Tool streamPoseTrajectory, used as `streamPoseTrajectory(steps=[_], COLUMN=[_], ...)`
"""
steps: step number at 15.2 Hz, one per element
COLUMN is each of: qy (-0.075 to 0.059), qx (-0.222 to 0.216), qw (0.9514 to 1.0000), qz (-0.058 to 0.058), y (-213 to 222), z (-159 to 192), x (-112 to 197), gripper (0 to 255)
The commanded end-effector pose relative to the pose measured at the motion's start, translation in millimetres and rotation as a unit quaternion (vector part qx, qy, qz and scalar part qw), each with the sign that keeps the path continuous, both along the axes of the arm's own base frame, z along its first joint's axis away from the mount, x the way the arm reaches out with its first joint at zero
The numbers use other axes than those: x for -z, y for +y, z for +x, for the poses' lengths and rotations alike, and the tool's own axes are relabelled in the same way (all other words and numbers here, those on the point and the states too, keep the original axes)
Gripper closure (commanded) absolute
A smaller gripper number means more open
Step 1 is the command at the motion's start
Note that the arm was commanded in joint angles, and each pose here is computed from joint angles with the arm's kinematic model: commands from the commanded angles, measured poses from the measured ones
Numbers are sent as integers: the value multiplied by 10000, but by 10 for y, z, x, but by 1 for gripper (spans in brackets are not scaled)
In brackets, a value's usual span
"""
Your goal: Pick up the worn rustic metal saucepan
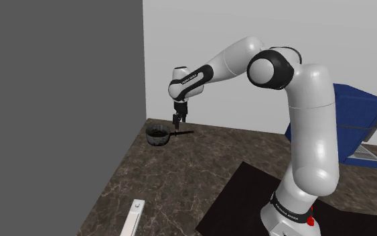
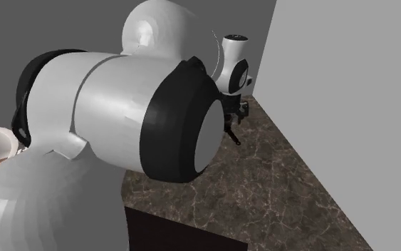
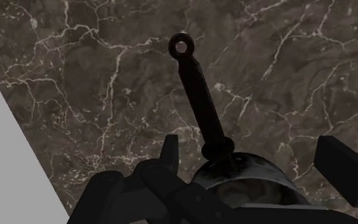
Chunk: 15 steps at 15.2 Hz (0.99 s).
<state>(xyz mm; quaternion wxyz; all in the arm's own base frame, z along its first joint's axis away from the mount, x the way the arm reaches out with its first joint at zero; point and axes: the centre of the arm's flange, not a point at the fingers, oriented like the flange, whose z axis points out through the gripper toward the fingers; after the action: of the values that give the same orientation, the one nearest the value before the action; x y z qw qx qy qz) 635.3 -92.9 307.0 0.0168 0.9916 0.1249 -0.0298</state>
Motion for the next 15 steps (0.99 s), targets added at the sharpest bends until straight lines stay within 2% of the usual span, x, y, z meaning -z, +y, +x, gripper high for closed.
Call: streamPoseTrajectory(steps=[1,4,13,14,15], qy=[-5,-5,-5,-5,-5], qx=[-127,-282,-282,-282,-282], qw=[9999,9996,9996,9996,9996], qz=[8,14,14,14,14], y=[8,13,13,15,16], z=[194,447,447,441,439], x=[182,403,803,807,813], gripper=[0,0,0,255,255])
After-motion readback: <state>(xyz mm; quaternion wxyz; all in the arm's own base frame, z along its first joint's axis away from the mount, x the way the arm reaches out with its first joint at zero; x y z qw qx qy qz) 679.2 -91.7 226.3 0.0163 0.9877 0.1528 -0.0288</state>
